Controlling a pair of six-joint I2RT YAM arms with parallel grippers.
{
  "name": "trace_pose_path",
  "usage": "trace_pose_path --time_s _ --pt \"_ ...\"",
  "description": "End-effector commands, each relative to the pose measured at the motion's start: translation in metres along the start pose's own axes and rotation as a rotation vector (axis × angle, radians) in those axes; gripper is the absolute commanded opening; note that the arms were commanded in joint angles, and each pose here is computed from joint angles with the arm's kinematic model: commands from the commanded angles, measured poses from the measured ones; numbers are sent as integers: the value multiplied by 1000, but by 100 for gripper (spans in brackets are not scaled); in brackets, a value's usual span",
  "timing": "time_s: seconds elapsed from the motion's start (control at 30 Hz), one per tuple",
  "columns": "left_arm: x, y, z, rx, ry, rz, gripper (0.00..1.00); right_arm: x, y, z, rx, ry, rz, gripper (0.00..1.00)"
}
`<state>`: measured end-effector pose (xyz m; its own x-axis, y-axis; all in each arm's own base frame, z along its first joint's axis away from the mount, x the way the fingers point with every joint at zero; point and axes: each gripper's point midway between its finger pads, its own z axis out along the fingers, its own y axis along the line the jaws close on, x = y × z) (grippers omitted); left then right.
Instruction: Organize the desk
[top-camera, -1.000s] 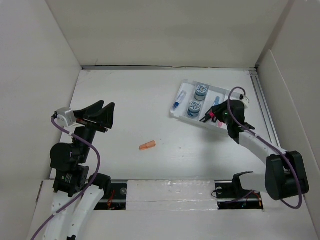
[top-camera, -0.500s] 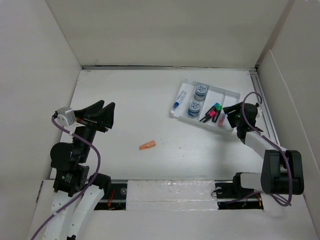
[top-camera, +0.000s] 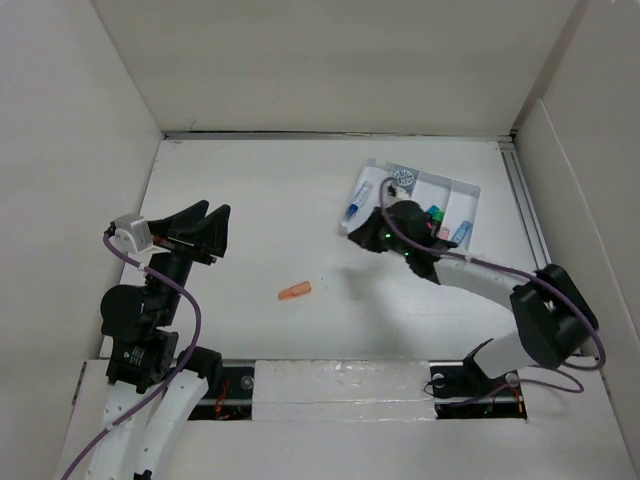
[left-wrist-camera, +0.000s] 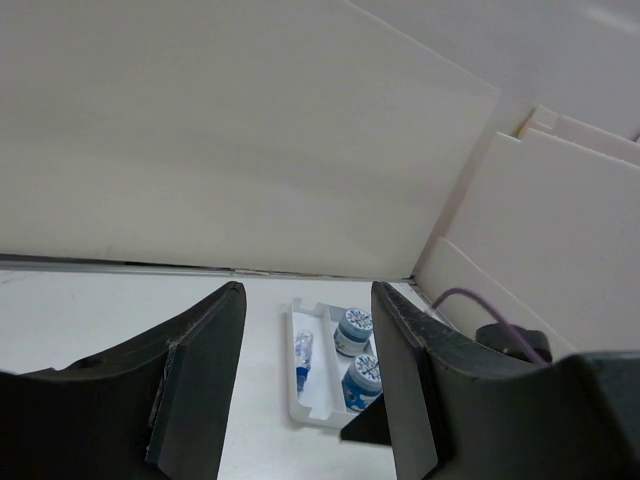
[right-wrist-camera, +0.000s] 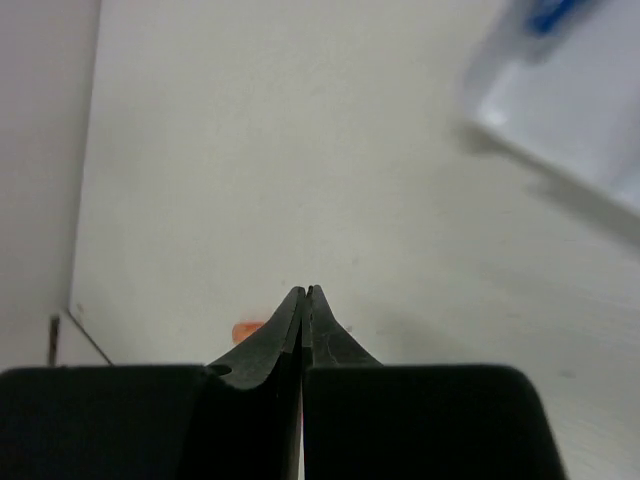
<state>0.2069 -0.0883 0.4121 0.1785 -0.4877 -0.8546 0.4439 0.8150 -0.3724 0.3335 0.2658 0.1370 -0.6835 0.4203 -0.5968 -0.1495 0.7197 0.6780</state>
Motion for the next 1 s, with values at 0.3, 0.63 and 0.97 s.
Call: trace_pose_path --time_s 0.3,0.63,0.97 --pt "-12 -6 1 21 -45 7 49 138 63 42 -12 303 -521 61" --pt "-13 -6 1 22 -43 8 49 170 38 38 95 353 -641 75" --pt "-15 -6 -1 18 -53 9 49 175 40 64 183 319 -778 77"
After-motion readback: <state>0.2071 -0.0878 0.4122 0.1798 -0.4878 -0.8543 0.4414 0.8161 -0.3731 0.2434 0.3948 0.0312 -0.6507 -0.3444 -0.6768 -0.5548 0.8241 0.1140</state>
